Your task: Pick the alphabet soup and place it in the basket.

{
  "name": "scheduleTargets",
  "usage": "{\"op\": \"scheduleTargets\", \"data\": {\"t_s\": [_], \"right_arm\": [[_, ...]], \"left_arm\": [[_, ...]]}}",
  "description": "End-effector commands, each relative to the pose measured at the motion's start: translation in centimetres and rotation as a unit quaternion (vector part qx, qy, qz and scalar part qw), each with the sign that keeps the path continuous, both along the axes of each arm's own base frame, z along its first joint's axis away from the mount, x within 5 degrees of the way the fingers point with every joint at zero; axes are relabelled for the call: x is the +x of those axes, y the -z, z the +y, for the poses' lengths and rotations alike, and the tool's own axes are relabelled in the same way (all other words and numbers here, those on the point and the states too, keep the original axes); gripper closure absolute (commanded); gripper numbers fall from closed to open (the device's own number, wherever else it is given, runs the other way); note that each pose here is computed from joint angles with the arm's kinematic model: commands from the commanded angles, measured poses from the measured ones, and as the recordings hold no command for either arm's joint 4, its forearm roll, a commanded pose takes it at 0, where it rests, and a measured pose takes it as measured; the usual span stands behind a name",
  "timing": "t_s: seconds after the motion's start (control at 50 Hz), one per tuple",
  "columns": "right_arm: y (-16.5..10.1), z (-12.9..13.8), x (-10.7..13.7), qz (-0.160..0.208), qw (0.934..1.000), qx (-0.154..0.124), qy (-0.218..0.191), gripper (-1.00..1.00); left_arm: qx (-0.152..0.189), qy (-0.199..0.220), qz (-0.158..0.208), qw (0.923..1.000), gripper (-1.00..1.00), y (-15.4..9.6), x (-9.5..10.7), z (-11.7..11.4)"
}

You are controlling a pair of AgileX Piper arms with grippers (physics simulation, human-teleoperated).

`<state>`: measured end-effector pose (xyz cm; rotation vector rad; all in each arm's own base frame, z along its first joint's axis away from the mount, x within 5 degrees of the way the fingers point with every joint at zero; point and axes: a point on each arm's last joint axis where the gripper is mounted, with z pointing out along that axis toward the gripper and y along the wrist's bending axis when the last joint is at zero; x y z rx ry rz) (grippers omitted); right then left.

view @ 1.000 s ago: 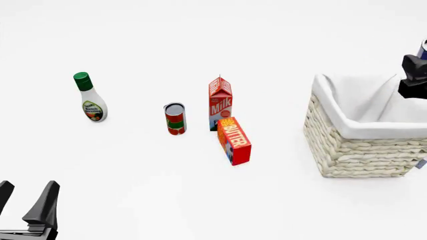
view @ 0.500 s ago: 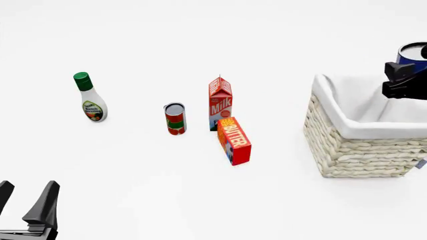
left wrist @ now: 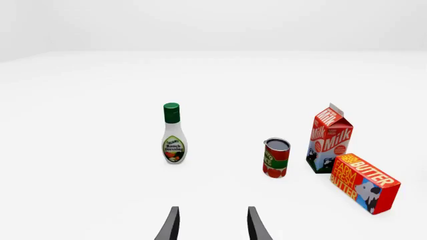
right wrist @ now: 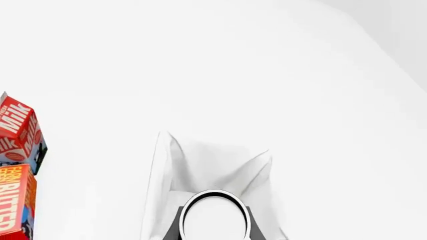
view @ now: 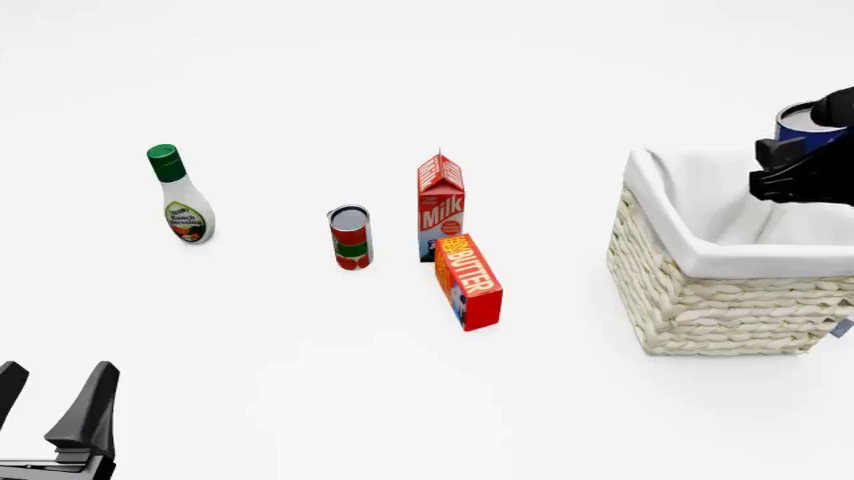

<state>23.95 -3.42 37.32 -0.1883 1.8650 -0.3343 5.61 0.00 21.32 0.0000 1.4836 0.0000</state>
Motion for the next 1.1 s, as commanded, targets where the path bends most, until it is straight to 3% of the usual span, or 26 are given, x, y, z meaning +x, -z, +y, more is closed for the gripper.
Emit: {"op": "scheduleTargets", "data": {"t_s": [0.02, 1.1], "right_arm": [[0.5, -0.1, 0.7, 0.011, 0.9999, 0.006, 0.002, 1.00], [3.9, -1.4, 4.2, 0.061, 0.9981, -0.008, 0.008, 1.00]], "left_arm": [[0.000, 0.000, 0.000, 1.0000, -1.00, 0.0, 0.0, 0.0], [0.000, 0.000, 0.000, 1.0000, -1.00, 0.0, 0.0, 0.0]]}}
